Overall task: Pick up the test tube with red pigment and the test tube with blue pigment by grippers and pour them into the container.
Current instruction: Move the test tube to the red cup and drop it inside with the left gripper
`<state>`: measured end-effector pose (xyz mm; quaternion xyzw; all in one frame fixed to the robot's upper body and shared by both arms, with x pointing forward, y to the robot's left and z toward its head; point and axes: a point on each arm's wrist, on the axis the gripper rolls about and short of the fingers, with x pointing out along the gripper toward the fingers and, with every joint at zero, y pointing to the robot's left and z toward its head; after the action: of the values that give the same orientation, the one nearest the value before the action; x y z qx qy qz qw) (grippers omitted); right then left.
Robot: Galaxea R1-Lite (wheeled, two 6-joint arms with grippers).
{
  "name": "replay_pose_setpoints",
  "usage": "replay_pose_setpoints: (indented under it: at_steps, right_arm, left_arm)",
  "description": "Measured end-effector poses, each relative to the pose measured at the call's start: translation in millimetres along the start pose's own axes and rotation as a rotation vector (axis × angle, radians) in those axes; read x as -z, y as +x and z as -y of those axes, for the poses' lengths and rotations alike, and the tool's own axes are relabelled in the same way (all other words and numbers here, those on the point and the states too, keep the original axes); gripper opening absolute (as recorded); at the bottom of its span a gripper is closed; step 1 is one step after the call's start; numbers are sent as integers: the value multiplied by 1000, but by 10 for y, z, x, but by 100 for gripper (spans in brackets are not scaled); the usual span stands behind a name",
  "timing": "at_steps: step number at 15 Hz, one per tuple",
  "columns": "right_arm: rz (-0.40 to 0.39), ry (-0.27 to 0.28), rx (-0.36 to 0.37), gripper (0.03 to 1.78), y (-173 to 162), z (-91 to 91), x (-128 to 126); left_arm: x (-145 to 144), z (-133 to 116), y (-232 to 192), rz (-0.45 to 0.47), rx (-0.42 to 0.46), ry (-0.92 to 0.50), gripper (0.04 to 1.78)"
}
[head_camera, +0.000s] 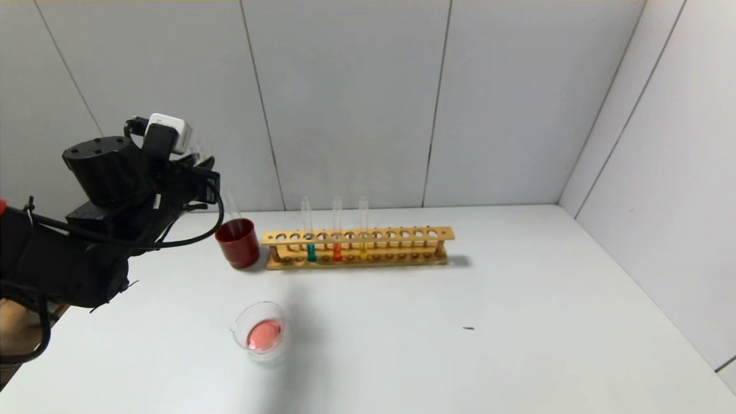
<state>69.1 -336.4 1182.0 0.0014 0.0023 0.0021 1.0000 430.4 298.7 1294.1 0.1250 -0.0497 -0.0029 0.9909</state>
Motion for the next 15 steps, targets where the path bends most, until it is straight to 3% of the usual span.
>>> replay_pose_setpoints:
  at_steps: [2, 15]
  right_arm:
    - [0, 0, 0, 175, 0, 0, 0]
    - [0, 0, 0, 175, 0, 0, 0]
  left_arm:
    - [85, 48, 60, -4, 79, -15, 32]
    - [725, 228, 149, -196, 130, -103, 32]
